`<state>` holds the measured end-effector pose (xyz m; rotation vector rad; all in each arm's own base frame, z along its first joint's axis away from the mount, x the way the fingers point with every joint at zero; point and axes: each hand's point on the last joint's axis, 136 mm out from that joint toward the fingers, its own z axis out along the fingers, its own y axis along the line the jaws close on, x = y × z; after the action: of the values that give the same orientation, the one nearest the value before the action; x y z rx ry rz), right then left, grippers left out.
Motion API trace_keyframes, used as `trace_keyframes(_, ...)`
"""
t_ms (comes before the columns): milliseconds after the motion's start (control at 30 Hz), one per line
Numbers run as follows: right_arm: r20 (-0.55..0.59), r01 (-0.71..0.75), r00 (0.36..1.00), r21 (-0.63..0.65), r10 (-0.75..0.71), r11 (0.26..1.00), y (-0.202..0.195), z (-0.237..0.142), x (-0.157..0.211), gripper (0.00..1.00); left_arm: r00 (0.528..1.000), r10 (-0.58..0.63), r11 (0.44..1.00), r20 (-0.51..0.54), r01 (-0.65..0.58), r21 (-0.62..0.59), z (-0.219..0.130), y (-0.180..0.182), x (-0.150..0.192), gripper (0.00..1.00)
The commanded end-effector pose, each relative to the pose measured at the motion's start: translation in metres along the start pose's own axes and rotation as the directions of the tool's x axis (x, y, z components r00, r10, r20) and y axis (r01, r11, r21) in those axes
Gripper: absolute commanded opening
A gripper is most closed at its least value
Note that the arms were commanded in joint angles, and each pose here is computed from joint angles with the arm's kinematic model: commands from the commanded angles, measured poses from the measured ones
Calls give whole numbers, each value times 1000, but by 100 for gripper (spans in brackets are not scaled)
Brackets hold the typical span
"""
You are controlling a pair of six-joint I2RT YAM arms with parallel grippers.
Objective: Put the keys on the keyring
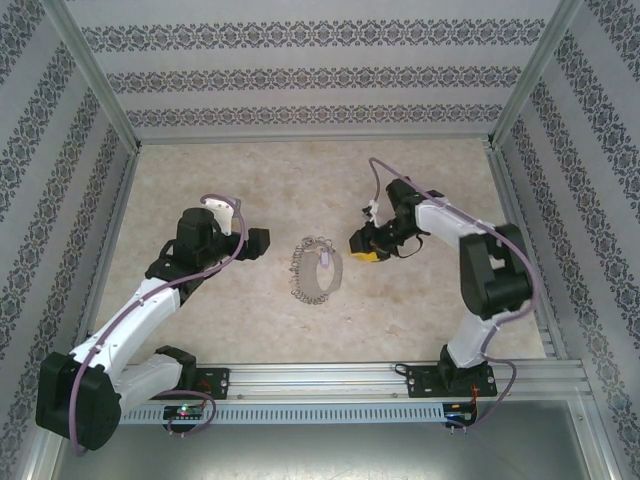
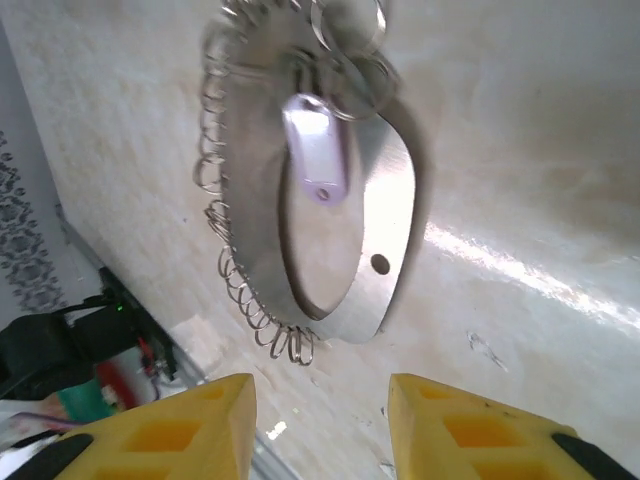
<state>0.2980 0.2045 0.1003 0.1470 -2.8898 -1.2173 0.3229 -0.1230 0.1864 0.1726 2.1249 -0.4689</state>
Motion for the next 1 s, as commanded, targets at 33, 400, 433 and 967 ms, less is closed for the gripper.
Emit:
trace_keyframes(33, 274, 186, 932, 206, -239, 961, 21, -73, -20, 64, 997, 25, 995, 74, -18, -100, -25, 15, -33, 100)
trace_keyframes(400, 702, 60, 305, 660, -643, 749, 57, -264, 12, 98, 936, 256, 904, 241, -143, -404, -91, 51, -73, 100)
trace_keyframes(433, 717, 7, 263, 668, -646, 744, 51, -274, 21, 98, 930, 261, 893, 259, -131, -431, -95, 56, -71, 100)
trace_keyframes(967, 642, -170, 270, 765, -717, 621, -100, -189, 15, 98, 978, 197, 840, 75, -128, -527, -8, 117, 42, 100)
